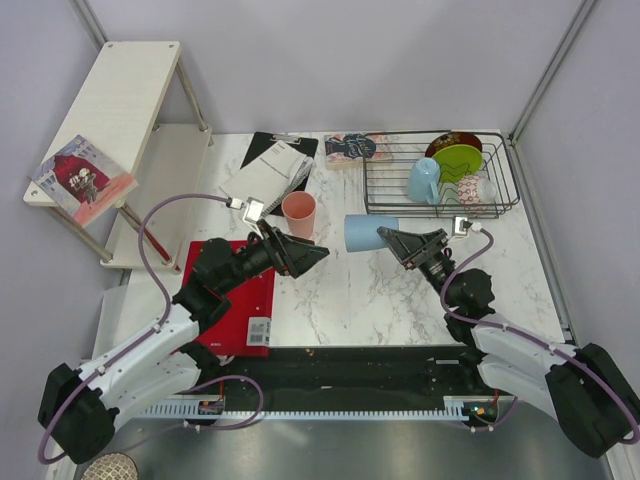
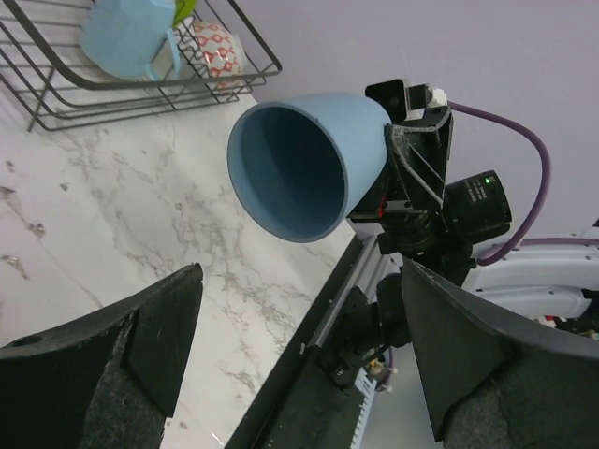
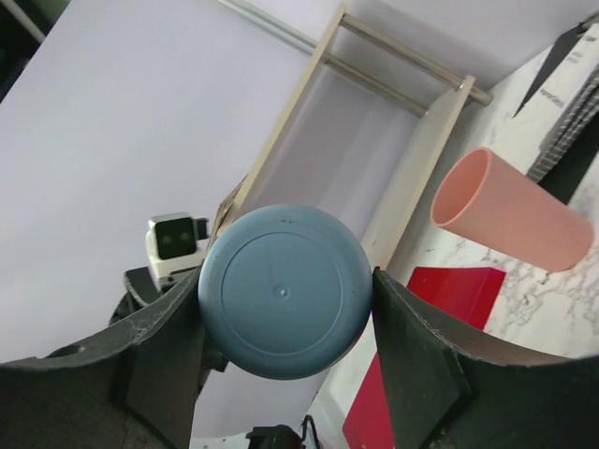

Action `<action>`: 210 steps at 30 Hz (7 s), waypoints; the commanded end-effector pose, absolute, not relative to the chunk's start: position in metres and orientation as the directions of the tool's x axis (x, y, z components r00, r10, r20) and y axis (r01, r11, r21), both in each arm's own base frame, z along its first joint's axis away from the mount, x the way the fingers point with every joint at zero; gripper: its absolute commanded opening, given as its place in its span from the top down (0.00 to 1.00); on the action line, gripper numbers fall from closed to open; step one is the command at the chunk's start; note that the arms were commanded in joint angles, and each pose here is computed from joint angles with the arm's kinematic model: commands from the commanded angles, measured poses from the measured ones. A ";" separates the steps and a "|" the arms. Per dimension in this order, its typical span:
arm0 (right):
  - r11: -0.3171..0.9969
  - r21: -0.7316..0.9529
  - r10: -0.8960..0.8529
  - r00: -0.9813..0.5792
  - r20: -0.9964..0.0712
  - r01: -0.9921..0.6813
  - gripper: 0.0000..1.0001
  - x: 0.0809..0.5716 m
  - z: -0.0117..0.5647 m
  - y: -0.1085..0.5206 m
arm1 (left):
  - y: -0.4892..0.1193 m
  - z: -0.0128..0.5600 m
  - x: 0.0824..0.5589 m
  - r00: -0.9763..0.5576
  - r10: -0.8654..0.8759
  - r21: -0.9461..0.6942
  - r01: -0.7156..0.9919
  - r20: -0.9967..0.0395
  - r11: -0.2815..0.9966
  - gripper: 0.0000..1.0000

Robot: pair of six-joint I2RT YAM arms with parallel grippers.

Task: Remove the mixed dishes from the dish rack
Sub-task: Pick up the cup from the dish rack, then place the cup at the center of the board, then pick up the cup from the dish rack.

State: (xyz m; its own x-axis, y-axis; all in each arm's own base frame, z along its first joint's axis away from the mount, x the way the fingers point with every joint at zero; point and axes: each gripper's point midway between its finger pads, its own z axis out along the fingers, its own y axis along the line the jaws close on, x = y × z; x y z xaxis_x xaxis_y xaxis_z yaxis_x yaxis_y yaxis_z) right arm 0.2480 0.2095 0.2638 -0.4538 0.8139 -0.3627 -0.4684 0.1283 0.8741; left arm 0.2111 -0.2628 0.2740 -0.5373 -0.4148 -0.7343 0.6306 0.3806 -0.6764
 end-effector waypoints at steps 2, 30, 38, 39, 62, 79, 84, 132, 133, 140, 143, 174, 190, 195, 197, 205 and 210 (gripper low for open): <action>0.025 0.832 0.807 -0.479 -0.344 -0.555 1.00 0.233 0.290 0.220 | -0.279 0.289 0.197 -0.595 -0.426 -0.714 0.668 -0.682 0.209 0.10; 0.067 0.841 0.716 -0.561 -0.415 -0.538 0.83 0.235 0.269 0.279 | -0.289 0.292 0.189 -0.594 -0.382 -0.687 0.704 -0.708 0.179 0.94; 0.618 0.699 0.582 -0.388 -0.714 -0.360 0.02 0.267 0.244 0.235 | -0.268 0.283 0.204 -0.550 -0.298 -0.624 0.652 -0.780 0.431 0.98; 0.715 0.632 0.516 -0.385 -0.765 -0.298 0.02 0.270 0.233 0.221 | -0.260 0.281 0.215 -0.515 -0.283 -0.582 0.633 -0.809 0.510 0.98; 0.891 0.449 0.394 -0.385 -0.835 -0.063 0.02 0.266 0.194 0.162 | -0.210 0.318 0.331 -0.495 0.195 0.009 0.354 -0.847 0.935 0.98; 0.915 0.400 0.352 -0.386 -0.853 -0.049 0.02 0.253 0.176 0.144 | -0.253 0.248 0.379 -0.644 0.330 0.073 0.392 -0.690 0.917 0.98; 0.916 0.398 0.347 -0.400 -0.848 -0.050 0.02 0.252 0.171 0.145 | -0.252 0.238 0.379 -0.656 0.345 0.088 0.392 -0.672 0.916 0.98; 0.929 0.370 0.366 -0.234 -0.901 0.030 0.02 0.272 0.234 0.124 | -0.257 0.327 0.343 -0.477 0.034 -0.169 0.377 -0.879 0.911 0.01; 0.921 0.390 0.384 -0.214 -0.898 0.015 0.02 0.272 0.241 0.125 | -0.260 0.333 0.341 -0.466 0.005 -0.199 0.388 -0.885 0.900 0.01; 0.947 0.264 0.295 -0.167 -0.941 0.183 0.02 0.290 0.263 0.099 | -0.277 0.336 0.301 -0.417 -0.208 -0.411 0.492 -0.885 0.768 0.00; 0.932 0.127 0.209 -0.218 -0.953 0.340 0.02 0.313 0.263 0.080 | -0.287 0.334 0.277 -0.443 -0.228 -0.464 0.552 -0.867 0.692 0.01; 0.945 -0.076 0.081 -0.454 -0.887 0.317 0.02 0.524 0.178 0.055 | -0.259 0.293 0.172 -0.407 -0.117 -0.400 0.734 -0.906 0.549 0.01; 0.959 0.020 0.173 -0.525 -0.834 0.284 0.11 0.543 0.116 0.059 | -0.263 0.277 0.177 -0.436 -0.091 -0.405 0.713 -0.896 0.573 0.01; 0.953 0.076 0.211 -0.463 -0.861 0.293 0.56 0.537 0.137 0.059 | -0.263 0.273 0.180 -0.442 -0.088 -0.406 0.704 -0.893 0.582 0.01; 0.951 0.103 0.229 -0.441 -0.868 0.292 0.73 0.532 0.143 0.059 | -0.264 0.272 0.181 -0.443 -0.087 -0.406 0.702 -0.892 0.586 0.01; 0.948 0.250 0.300 -0.286 -0.910 0.198 1.00 0.492 0.226 0.091 | -0.261 0.270 0.184 -0.446 -0.094 -0.407 0.685 -0.890 0.605 0.01; 0.928 0.360 0.373 -0.193 -0.907 0.102 1.00 0.455 0.277 0.107 | -0.259 0.271 0.187 -0.448 -0.115 -0.416 0.663 -0.886 0.622 0.01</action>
